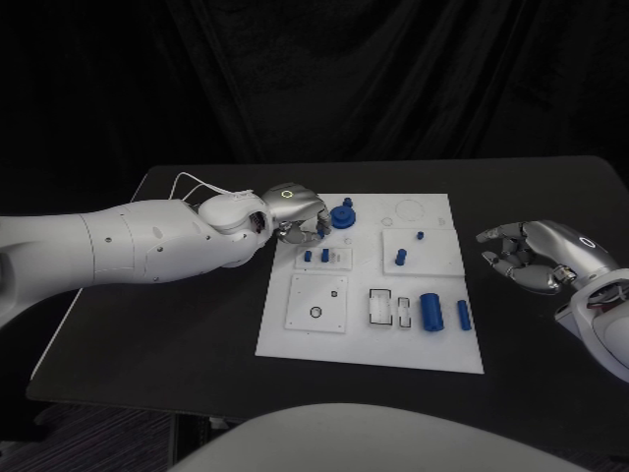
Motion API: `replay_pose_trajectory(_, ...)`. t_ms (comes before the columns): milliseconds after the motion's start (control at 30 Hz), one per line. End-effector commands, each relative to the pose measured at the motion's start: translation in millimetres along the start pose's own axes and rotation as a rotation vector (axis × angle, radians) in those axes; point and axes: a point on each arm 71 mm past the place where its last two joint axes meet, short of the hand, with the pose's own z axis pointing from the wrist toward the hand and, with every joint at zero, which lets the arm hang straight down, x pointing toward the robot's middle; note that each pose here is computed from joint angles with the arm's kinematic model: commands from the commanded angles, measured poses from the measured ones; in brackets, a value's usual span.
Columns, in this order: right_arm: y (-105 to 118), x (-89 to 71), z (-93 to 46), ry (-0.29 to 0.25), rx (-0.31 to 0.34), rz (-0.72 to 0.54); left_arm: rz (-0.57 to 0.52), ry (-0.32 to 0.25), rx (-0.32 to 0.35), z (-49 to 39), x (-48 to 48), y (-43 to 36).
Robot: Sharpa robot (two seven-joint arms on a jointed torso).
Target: Assemble the parts on the task board
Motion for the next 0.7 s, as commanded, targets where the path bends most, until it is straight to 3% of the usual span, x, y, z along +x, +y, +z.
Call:
replay_pose_trajectory(33,0.2,1.5,-0.3,0.008,-0.002,-0.002,-0.006,0.023,0.002,-0.7,4.4,-1.8)
replay_pose_trajectory(700,0.2,1.5,-0.6,0.009,-0.002,-0.002,-0.008,0.024,0.01,-0.1,4.5,-3.7)
